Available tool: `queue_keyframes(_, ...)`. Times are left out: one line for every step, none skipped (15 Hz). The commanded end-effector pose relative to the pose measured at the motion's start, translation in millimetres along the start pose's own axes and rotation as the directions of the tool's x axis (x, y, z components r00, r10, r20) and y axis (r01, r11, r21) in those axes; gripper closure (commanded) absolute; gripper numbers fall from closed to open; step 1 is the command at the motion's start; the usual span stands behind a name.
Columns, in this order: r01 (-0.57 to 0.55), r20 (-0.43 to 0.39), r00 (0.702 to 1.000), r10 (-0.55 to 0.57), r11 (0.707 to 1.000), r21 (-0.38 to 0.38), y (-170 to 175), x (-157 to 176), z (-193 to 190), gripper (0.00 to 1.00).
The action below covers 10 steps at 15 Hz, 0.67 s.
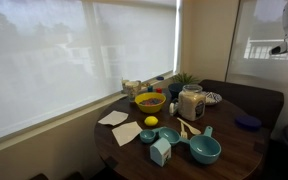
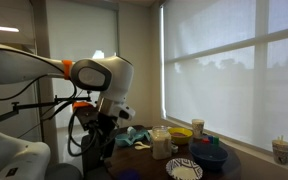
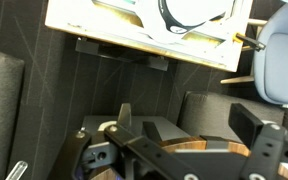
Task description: Place the blue lid on top of the jar
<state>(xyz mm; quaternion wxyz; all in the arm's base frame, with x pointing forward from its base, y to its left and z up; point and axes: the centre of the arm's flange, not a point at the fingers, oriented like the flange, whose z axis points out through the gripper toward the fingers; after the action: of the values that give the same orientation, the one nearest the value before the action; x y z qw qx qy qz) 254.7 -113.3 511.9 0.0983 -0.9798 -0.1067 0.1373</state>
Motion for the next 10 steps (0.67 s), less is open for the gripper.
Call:
queue_keyframes(-0.019, 0.001, 1.0, 0.019, 0.993, 0.119, 24.7, -7.9, 48.7, 0.0)
queue_keyframes(-0.019, -0.009, 1.0, 0.021, 0.99, 0.138, 30.4, -10.0, 59.4, 0.0)
queue_keyframes(-0.017, -0.028, 0.999, 0.022, 0.989, 0.148, 36.5, -11.1, 68.8, 0.0)
queue_keyframes(-0.035, -0.071, 0.996, 0.047, 0.986, 0.164, 43.9, -8.8, 78.2, 0.0)
queue_keyframes(-0.04, -0.005, 0.999, 0.041, 0.991, 0.127, 35.0, -6.9, 57.6, 0.0)
queue_keyframes(-0.047, -0.009, 0.999, 0.048, 0.99, 0.137, 38.5, -7.8, 63.6, 0.0)
queue_keyframes(-0.048, -0.008, 0.999, 0.05, 0.99, 0.136, 38.5, -8.0, 63.8, 0.0)
queue_keyframes(-0.046, -0.008, 0.999, 0.048, 0.99, 0.132, 37.5, -7.5, 62.8, 0.0)
queue_keyframes(-0.044, -0.007, 0.999, 0.046, 0.991, 0.126, 36.2, -6.8, 62.0, 0.0)
queue_keyframes(-0.044, -0.007, 0.999, 0.045, 0.991, 0.124, 35.8, -6.5, 61.6, 0.0)
